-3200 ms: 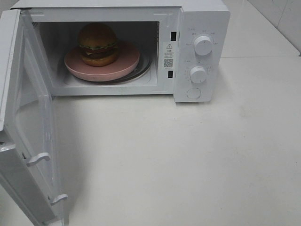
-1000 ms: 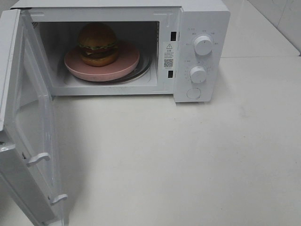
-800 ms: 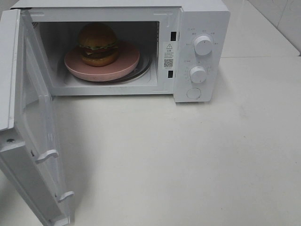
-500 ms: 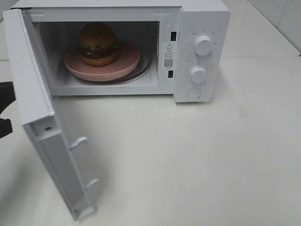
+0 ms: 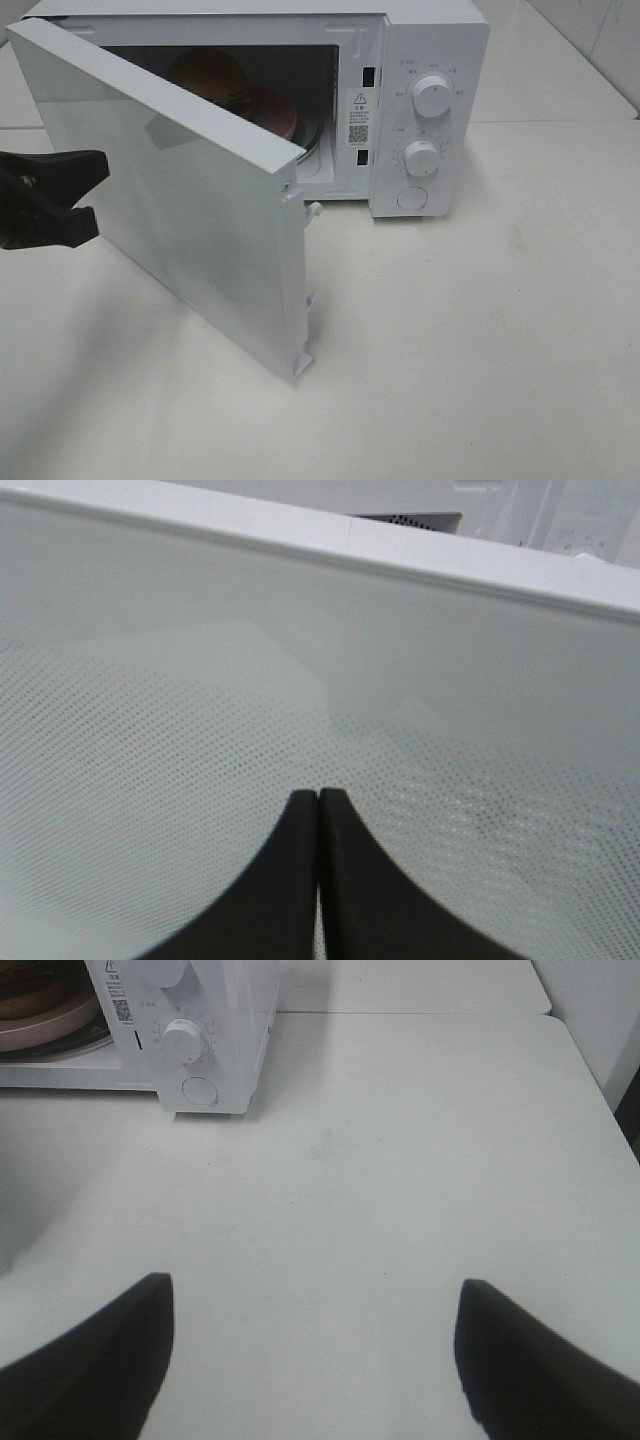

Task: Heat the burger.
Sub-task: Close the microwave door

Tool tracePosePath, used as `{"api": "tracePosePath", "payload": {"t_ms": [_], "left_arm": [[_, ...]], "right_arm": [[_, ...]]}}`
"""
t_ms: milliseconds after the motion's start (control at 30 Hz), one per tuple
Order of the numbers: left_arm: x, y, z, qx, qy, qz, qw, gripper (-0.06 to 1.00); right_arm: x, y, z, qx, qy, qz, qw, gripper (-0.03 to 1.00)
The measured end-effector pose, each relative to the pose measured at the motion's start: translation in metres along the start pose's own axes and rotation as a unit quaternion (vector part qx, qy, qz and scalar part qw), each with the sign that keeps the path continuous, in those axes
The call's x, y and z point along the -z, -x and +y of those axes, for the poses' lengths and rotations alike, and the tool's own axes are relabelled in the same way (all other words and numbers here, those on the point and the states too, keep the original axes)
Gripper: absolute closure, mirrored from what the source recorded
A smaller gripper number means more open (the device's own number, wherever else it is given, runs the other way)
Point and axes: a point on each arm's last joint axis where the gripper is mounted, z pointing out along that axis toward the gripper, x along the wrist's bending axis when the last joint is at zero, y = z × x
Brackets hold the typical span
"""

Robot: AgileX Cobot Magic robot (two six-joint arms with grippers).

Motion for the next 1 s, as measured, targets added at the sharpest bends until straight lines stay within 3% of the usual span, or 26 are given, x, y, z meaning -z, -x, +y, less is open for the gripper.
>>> {"api": "tracePosePath", "payload": {"t_ms": [533, 1000], "left_arm": [[-0.059, 0.033, 0.006, 0.033, 0.004, -0.025, 0.999, 0.94], [-0.116, 0.068, 0.021, 0.021, 0.048, 0.016, 0.998, 0.94]], "right_arm": [[0.0, 0.0, 0.0, 0.0, 0.0, 0.0, 1.0, 0.21], [0.0, 0.0, 0.0, 0.0, 0.0, 0.0, 1.0, 0.21]]}}
